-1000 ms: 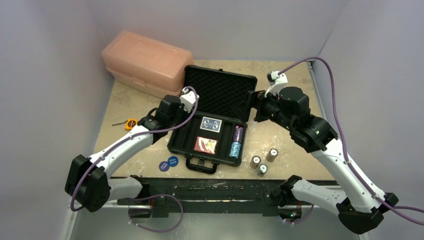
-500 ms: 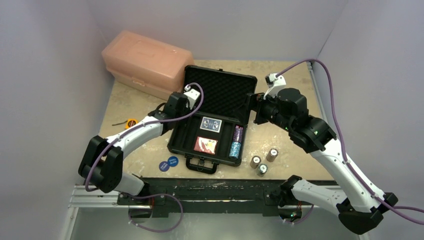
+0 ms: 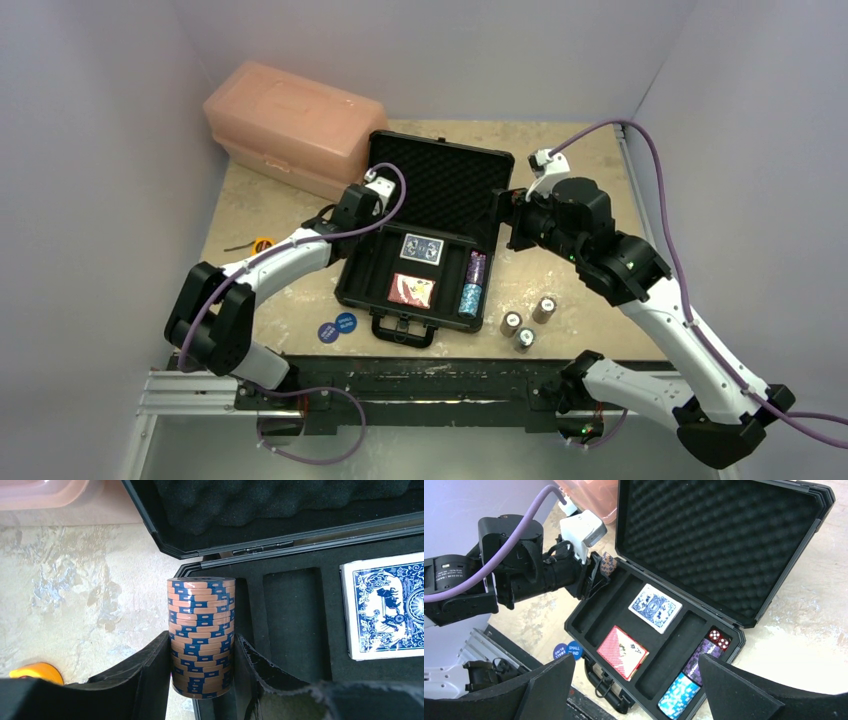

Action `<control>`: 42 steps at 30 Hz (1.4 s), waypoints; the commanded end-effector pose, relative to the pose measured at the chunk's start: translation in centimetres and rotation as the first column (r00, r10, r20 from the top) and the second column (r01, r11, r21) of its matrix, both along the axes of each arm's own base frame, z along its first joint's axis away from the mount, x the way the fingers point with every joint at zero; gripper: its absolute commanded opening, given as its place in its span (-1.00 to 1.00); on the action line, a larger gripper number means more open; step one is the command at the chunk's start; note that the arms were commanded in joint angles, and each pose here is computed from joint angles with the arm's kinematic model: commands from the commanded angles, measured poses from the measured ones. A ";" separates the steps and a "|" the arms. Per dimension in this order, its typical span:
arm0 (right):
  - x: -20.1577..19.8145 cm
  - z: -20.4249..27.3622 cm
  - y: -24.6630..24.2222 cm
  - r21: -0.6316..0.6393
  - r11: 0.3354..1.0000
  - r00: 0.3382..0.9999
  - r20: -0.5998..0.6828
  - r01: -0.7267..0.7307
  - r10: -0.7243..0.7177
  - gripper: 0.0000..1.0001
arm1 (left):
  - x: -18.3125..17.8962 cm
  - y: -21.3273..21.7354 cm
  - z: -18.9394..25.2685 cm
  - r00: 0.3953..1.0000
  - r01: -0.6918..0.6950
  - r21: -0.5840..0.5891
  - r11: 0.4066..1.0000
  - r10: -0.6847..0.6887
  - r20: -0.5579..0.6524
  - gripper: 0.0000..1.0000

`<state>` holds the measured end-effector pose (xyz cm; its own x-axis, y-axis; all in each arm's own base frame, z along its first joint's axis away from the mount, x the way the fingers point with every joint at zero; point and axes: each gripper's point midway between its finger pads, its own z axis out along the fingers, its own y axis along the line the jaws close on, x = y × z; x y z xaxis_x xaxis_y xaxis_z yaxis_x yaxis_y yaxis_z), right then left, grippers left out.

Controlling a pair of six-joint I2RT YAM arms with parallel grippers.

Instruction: Pack up texas hold em set

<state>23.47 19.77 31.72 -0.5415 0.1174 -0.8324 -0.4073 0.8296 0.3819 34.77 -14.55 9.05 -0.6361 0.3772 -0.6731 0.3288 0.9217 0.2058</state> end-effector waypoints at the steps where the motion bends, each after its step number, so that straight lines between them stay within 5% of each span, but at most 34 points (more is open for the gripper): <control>1: -0.2 0.0 0.0 0.001 1.000 1.000 0.006 -0.011 0.011 0.96 | 1.8 -0.9 2.8 0.996 -0.031 -0.082 0.996 0.038 0.081 -0.97; 11: -0.8 -0.2 0.2 0.006 0.999 0.999 0.000 -0.037 0.037 0.98 | 1.4 -1.4 2.2 0.998 -0.041 -0.114 0.993 0.046 0.045 -0.38; 18: -0.9 -0.3 0.2 0.005 0.999 0.999 -0.003 -0.043 0.043 0.98 | 1.1 -0.9 2.7 0.996 -0.054 -0.115 0.992 0.061 0.059 0.79; 29: -0.9 -0.3 -0.1 0.005 0.999 0.999 0.012 -0.033 0.033 0.98 | 0.5 1.5 7.7 0.965 -0.066 -0.113 0.991 0.092 0.246 0.81; 39: -1.0 -0.5 -0.4 0.001 1.000 1.000 0.020 -0.023 0.023 0.98 | -0.3 6.7 11.3 0.863 -0.199 -0.077 0.977 0.212 0.459 0.75; 42: -1.0 -0.6 -0.5 0.002 1.000 0.999 0.023 -0.023 0.023 0.98 | -0.3 8.4 12.4 0.809 -0.256 -0.082 0.963 0.261 0.526 0.86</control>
<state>22.37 19.49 30.13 -0.5684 0.0930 -0.8174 -0.4165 0.8244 0.3834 33.89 -9.06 18.67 -0.3595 0.2509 -0.8988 0.0752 0.9678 0.2400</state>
